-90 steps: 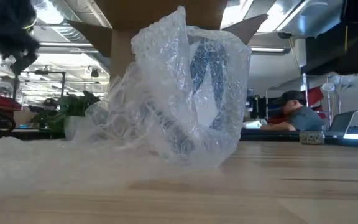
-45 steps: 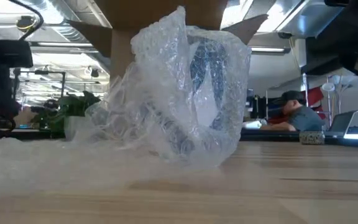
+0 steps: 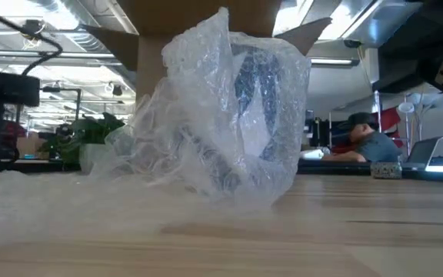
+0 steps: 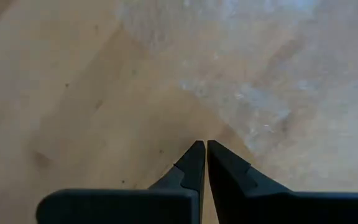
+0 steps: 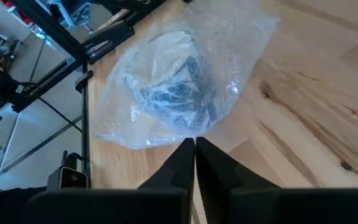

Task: Wrap mug
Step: Wrap the blue mug with the bubble wrap

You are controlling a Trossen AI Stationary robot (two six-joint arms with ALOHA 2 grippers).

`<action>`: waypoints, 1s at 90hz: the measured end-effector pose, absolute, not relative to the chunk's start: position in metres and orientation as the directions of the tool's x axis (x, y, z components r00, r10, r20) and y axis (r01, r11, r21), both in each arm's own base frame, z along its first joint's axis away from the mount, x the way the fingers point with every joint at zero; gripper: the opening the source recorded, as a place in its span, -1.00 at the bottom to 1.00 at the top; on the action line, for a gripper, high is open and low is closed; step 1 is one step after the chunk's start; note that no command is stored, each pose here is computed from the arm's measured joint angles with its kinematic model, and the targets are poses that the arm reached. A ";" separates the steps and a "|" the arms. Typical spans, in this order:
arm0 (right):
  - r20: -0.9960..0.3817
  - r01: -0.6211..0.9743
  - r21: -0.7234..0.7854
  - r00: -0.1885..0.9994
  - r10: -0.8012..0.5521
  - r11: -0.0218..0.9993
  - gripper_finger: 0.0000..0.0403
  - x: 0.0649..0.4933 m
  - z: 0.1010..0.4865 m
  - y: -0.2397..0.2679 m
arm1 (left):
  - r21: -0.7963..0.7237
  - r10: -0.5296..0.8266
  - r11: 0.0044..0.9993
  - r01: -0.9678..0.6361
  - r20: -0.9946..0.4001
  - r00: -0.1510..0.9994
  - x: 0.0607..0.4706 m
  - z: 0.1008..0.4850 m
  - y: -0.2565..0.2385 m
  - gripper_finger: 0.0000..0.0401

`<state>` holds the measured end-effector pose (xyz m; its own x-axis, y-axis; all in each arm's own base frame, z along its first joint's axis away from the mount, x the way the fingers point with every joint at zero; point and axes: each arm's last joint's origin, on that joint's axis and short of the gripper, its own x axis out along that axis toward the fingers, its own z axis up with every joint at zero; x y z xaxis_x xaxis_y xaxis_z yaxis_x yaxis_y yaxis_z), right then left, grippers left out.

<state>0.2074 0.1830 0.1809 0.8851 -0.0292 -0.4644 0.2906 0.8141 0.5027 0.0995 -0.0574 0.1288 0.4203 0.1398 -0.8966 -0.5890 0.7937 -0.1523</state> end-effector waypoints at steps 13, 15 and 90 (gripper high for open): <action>-0.459 0.279 0.492 0.888 -0.026 0.825 -1.00 0.208 0.182 0.183 | -0.166 0.129 0.798 -0.579 -0.892 0.433 0.110 0.123 -0.065 -1.00; -0.459 0.278 0.490 0.888 -0.027 0.826 -1.00 0.208 0.181 0.183 | -0.174 0.126 0.796 -0.579 -0.889 0.441 0.113 0.122 -0.066 -1.00; -0.427 0.245 0.503 0.904 -0.008 0.829 -1.00 0.210 0.185 0.185 | -0.468 -0.089 0.869 -0.162 -0.469 0.879 0.191 0.134 -0.091 -1.00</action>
